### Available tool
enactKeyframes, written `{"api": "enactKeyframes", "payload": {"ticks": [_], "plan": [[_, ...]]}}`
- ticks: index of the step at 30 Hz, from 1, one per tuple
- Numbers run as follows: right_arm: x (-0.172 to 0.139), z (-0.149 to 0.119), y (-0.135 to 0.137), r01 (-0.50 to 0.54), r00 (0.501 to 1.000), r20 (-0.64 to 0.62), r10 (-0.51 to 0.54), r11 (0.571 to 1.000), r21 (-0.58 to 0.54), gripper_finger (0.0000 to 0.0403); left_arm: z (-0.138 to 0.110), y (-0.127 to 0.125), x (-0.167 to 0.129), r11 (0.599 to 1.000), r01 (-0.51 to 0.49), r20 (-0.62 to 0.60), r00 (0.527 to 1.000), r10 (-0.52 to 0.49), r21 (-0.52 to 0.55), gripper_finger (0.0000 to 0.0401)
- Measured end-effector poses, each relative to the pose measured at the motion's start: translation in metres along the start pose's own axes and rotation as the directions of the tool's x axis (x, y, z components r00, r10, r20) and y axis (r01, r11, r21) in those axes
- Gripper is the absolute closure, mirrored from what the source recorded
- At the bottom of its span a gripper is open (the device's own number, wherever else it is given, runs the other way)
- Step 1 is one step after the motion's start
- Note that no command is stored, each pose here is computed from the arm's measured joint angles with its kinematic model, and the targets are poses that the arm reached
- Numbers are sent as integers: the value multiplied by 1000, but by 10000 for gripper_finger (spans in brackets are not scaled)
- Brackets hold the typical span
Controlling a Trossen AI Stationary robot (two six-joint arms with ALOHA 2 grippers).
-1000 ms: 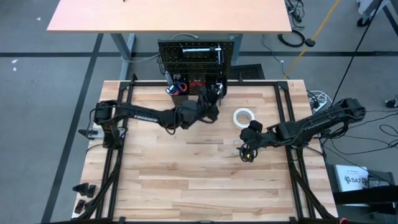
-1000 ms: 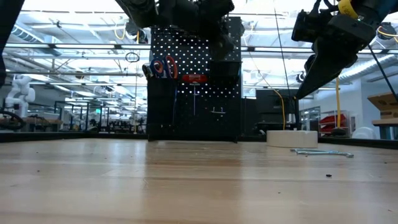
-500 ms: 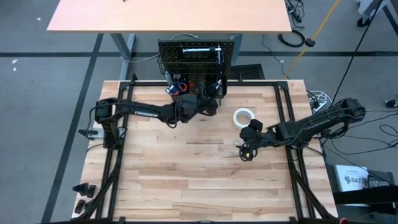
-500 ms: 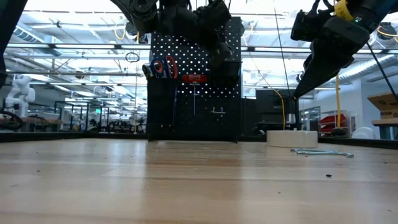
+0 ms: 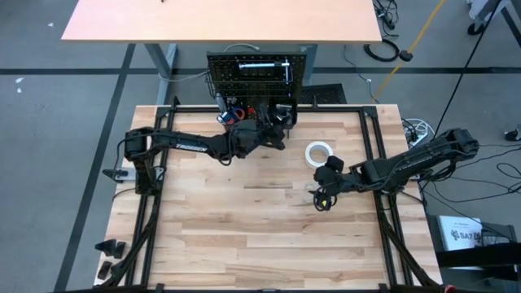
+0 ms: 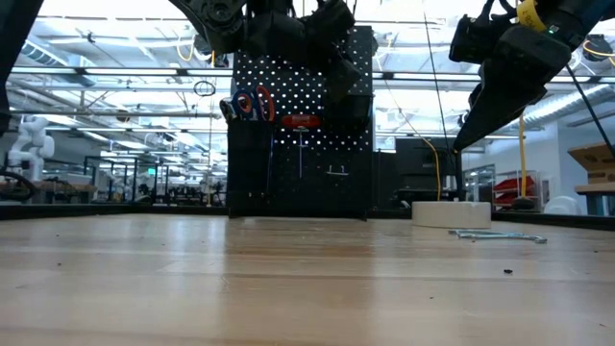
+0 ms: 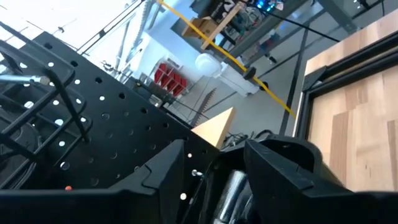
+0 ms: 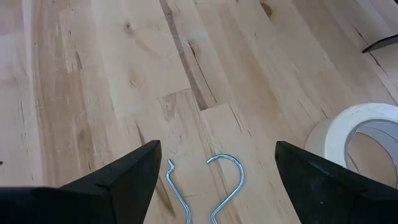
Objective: Hang tools onto peg board
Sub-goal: Put the top hanger hook into the right black bin on the peg board
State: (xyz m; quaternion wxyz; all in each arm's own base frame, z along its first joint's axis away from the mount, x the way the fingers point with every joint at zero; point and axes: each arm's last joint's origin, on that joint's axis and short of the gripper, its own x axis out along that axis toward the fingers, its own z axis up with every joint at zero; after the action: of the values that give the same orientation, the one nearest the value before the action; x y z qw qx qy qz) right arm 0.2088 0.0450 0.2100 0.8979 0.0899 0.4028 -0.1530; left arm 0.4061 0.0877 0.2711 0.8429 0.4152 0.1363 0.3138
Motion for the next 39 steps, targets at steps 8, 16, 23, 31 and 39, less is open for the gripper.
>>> {"api": "enactKeyframes", "payload": {"ticks": [8,16,23,31,39], "plan": [[0,0,0,0,1000,0,0,1000,2,94,2,-2,-2,1000,-7,-11,1000,7,0,231],[2,-8,1,-34,998,-51,37,998,54,94,34,-31,-32,1000,-11,-74,997,12,18,230],[15,-34,-7,19,991,-135,-6,995,102,94,54,-75,-69,946,321,4,947,-321,-45,230],[23,-49,-13,92,984,-165,-67,984,151,94,61,-77,-95,655,732,173,681,-712,-188,230],[29,-42,-7,57,996,-80,-44,985,161,94,67,-44,-115,567,793,329,609,-721,-223,230]]}}
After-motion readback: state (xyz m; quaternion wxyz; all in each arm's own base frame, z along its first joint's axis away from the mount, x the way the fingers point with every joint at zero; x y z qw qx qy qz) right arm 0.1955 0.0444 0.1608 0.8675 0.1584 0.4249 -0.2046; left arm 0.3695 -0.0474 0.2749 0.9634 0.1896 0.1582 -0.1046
